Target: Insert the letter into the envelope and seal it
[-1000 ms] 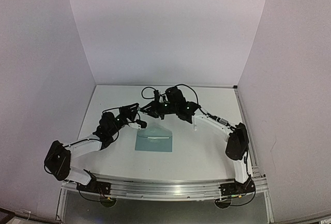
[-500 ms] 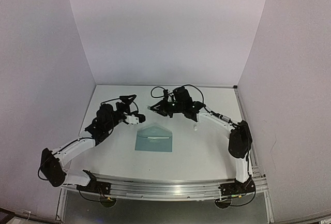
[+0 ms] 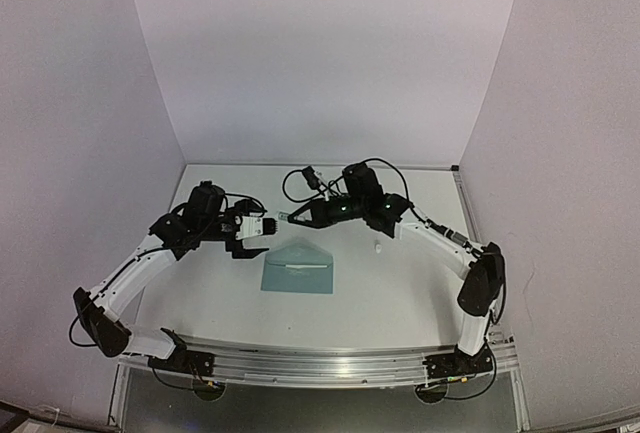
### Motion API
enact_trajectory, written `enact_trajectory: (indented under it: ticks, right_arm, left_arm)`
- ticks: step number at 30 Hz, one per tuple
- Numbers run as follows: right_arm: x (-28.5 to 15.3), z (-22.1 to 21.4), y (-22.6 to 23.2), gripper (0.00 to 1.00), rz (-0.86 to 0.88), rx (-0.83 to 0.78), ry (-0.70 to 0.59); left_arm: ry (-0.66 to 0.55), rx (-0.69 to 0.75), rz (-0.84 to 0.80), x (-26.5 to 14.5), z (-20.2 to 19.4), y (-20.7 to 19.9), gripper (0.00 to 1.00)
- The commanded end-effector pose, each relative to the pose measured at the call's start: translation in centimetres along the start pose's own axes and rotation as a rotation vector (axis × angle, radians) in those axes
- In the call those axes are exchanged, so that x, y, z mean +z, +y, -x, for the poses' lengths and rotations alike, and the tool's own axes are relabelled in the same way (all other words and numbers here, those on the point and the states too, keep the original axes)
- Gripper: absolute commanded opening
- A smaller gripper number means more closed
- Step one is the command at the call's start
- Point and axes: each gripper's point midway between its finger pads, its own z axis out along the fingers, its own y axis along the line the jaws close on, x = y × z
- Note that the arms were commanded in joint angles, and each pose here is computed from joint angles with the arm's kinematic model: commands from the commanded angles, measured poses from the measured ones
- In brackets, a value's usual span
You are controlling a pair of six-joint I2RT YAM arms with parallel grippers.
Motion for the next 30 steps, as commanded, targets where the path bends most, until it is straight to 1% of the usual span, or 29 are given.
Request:
enact_trajectory:
  ticks: [1,3,6,10,13,16,19,26,30]
  right_arm:
    - [-0.4,-1.3,3.1,0.0,0.045,-0.158,0.059]
    - [0.0,-1.8,3.7,0.0,0.055,-0.184,0.078]
    - [0.3,-2.1,4.2,0.0,0.055,-0.207,0.087]
    - [0.4,-1.9,4.6,0.0,0.047,-0.213,0.08]
    - [0.6,-2.0,5.0,0.0,0.055,-0.216,0.087]
    - [0.8,-2.2,4.9,0.0,0.043,-0.214,0.089]
    - [0.9,-2.0,4.7,0.0,0.031,-0.211,0.086]
    - [1.3,-1.8,4.5,0.0,0.023,-0.203,0.09]
    - [1.5,-1.8,4.4,0.0,0.02,-0.201,0.094]
  left_arm:
    - [-0.063,-0.084,-0.017,-1.4,2.3,0.8,0.92]
    - [-0.074,-0.099,-0.016,-1.4,2.6,0.9,0.9]
    - [-0.091,-0.11,-0.028,-1.5,3.0,0.9,0.82]
    - [-0.093,-0.041,-0.064,-1.4,2.7,-0.2,0.71]
    - [-0.071,-0.017,-0.024,-1.1,2.4,0.7,0.58]
    - [-0.07,0.013,-0.01,-1.1,2.4,1.0,0.53]
    - [-0.091,0.001,0.012,-1.2,2.9,1.4,0.51]
    - [-0.119,-0.001,-0.01,-1.2,3.3,0.9,0.49]
    - [-0.133,-0.003,-0.01,-1.3,3.6,1.0,0.44]
